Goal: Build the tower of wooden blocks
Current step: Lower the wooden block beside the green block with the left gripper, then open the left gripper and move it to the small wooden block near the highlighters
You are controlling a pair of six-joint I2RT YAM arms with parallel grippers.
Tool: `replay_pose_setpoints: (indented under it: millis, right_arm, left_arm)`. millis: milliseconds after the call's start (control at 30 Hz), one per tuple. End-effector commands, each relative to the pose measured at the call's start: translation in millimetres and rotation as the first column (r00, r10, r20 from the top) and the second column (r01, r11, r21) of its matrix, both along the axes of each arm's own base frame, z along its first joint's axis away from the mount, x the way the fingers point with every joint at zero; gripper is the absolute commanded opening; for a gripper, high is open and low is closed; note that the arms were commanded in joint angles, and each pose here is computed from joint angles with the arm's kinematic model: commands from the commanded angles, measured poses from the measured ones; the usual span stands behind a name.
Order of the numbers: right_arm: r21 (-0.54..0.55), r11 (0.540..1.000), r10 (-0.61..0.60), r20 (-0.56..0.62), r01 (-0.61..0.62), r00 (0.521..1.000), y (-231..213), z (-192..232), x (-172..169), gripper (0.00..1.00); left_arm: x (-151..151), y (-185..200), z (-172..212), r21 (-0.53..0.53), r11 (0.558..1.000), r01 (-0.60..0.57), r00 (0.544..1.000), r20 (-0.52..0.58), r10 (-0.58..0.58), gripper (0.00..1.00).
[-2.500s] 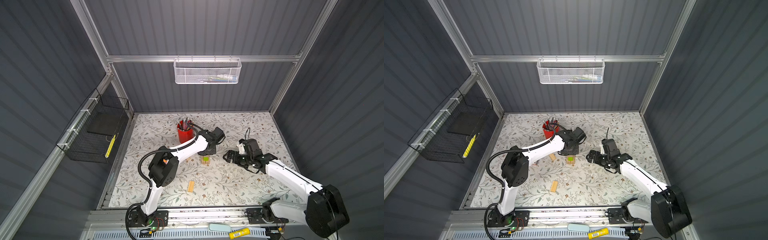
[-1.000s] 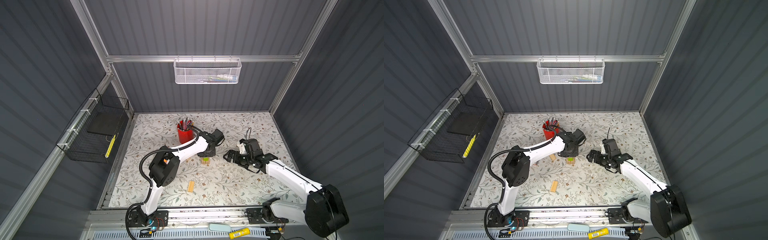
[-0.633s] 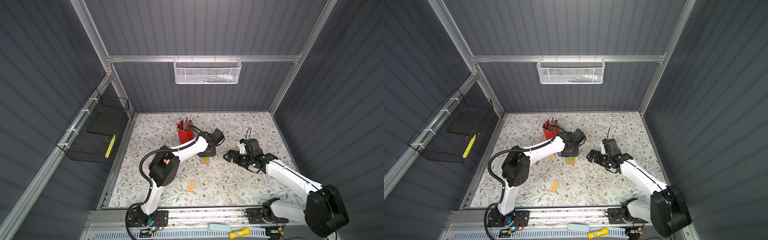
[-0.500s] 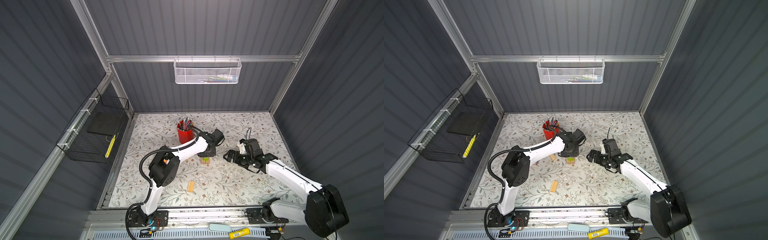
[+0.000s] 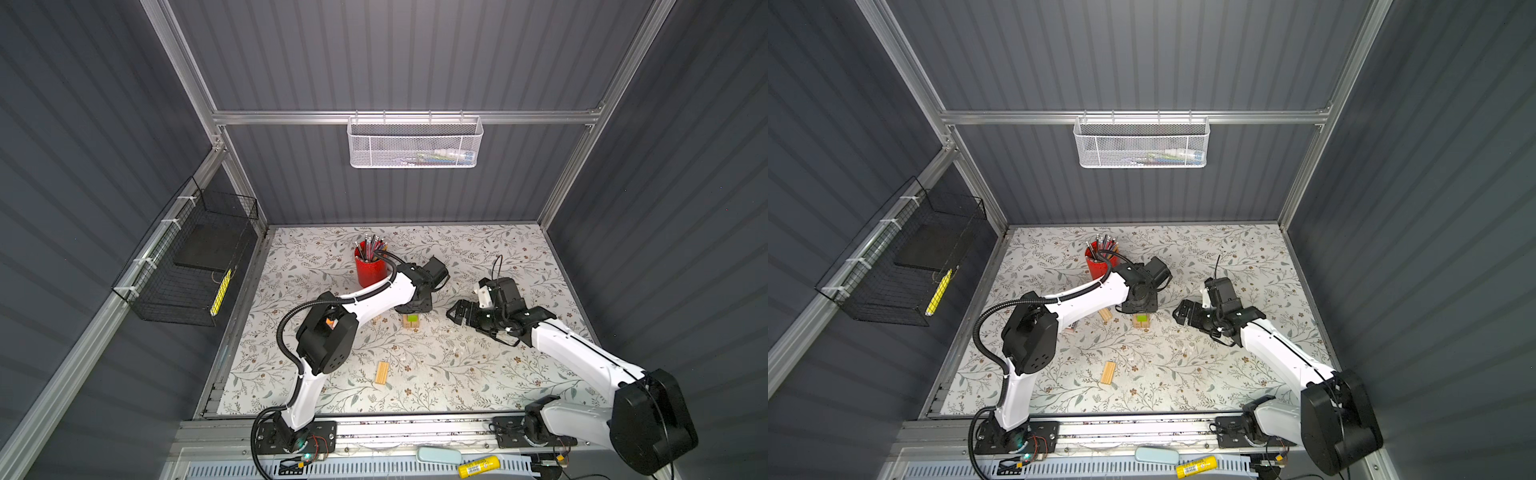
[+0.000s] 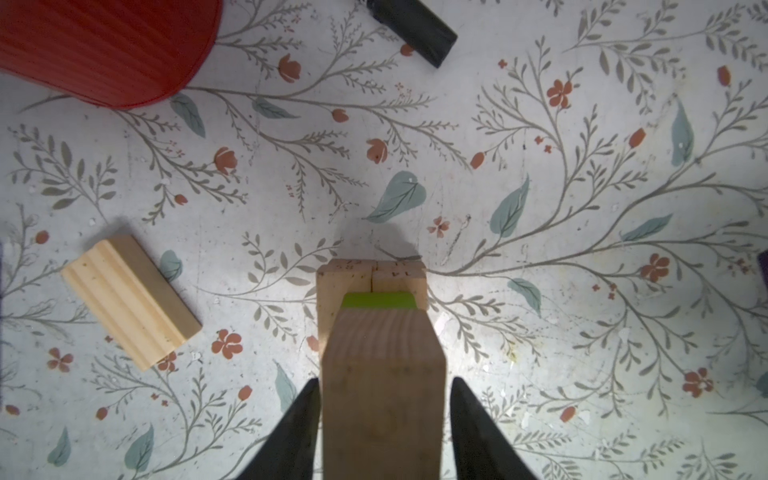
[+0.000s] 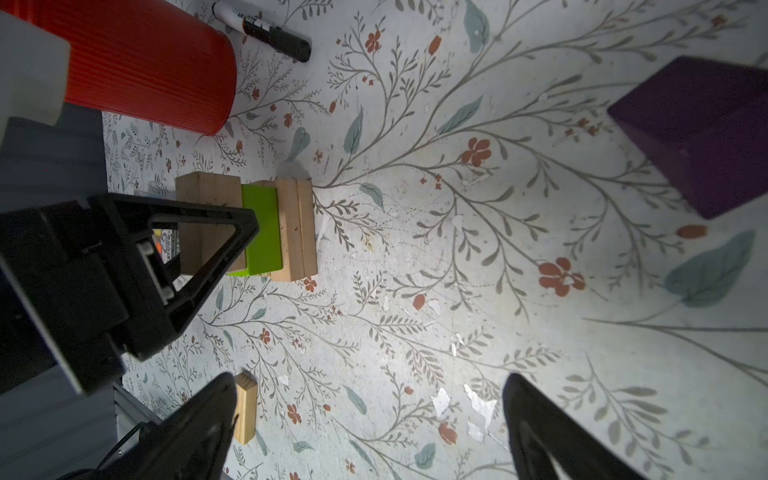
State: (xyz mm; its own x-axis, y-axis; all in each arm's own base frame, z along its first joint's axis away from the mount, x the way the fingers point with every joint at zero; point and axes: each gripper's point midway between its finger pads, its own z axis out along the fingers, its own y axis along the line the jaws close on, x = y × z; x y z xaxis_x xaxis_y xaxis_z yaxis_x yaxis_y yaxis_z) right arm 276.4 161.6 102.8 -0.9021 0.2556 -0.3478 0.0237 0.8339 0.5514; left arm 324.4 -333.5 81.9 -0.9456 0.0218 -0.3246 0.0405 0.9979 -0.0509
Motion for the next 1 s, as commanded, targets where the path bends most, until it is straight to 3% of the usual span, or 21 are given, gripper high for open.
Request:
replay_pose_setpoints:
  millis: [0,300,533,667,800,967]
  right_arm:
    - [0.003,1.000,0.004,0.009,-0.004,1.000,-1.4,7.8,-0.7,0.99]
    - [-0.005,0.999,0.041,0.018,-0.041,0.999,0.0,20.7,-6.5,0.99]
    - [-0.019,0.996,0.086,0.025,-0.085,0.996,9.8,28.3,-17.2,0.99]
    - [-0.057,0.989,0.137,0.037,-0.135,0.990,26.3,27.4,-26.8,0.99]
    - [-0.078,0.982,0.178,0.050,-0.174,0.983,47.7,23.1,-34.8,0.99]
    - [-0.048,0.977,0.210,0.061,-0.208,0.976,74.2,19.2,-39.1,0.99]
  left_arm:
    - [-0.9,5.1,27.3,-0.005,1.000,0.006,0.999,0.039,-0.006,0.57]
    - [-1.2,20.4,74.3,-0.025,0.999,0.034,0.989,0.145,-0.030,0.70]
    - [-17.1,61.0,105.9,-0.014,0.999,0.034,0.976,0.217,-0.030,0.77]
    - [-30.6,89.7,104.7,-0.023,1.000,-0.007,0.975,0.223,0.012,0.80]
    - [-44.9,118.5,79.2,-0.037,0.996,-0.080,0.978,0.188,0.086,0.82]
    - [-48.6,128.1,45.5,-0.074,0.986,-0.147,0.979,0.128,0.156,0.84]
